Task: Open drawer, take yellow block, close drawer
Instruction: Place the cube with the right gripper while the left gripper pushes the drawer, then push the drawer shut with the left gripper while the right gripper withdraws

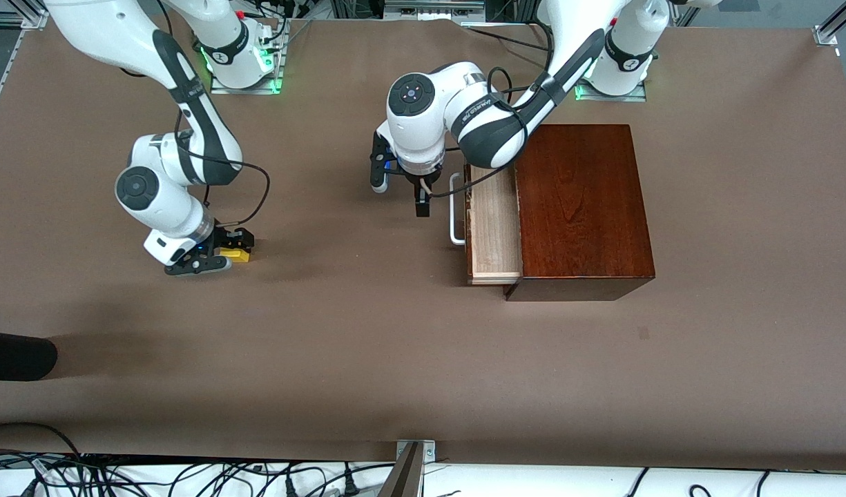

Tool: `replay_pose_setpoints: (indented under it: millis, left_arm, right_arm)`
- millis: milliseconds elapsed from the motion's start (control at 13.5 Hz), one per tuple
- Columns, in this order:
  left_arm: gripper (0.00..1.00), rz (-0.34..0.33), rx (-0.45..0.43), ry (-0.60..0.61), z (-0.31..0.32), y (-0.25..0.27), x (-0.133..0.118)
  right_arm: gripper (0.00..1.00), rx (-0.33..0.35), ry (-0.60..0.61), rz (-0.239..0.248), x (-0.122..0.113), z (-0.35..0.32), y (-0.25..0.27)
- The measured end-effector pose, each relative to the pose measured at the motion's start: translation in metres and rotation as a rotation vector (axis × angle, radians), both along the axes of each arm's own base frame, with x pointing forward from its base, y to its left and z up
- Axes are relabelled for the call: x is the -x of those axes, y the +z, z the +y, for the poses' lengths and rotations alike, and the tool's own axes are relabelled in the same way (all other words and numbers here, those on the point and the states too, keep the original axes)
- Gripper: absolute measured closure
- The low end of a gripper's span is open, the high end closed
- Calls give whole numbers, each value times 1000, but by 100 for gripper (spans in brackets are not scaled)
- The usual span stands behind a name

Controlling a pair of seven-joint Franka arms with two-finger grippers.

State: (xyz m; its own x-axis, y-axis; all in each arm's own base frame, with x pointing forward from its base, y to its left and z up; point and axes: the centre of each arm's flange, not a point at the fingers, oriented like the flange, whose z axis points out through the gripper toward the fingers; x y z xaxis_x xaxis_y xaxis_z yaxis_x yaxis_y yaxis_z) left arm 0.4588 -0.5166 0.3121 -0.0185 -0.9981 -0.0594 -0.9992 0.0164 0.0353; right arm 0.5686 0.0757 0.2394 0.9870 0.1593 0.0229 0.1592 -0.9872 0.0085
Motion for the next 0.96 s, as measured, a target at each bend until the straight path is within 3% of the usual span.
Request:
replay_pose_setpoints:
  millis: [223,668,816,965]
  left_arm:
    - [0,49,-108,26,27,-10,-12]
    - [0,80,-148,68,56,-6,-36]
    - [0,91,-158,91,73,-6,-48]
    - [0,110,-182,101,82,-7,-52]
  right_arm:
    - [0,-5,16,22,-15,4,75]
    - [0,0,42,133,-38,10,243]
    - [0,-3,102,136,-38,11,280]
    - [0,-8,163,107,-36,9,315]
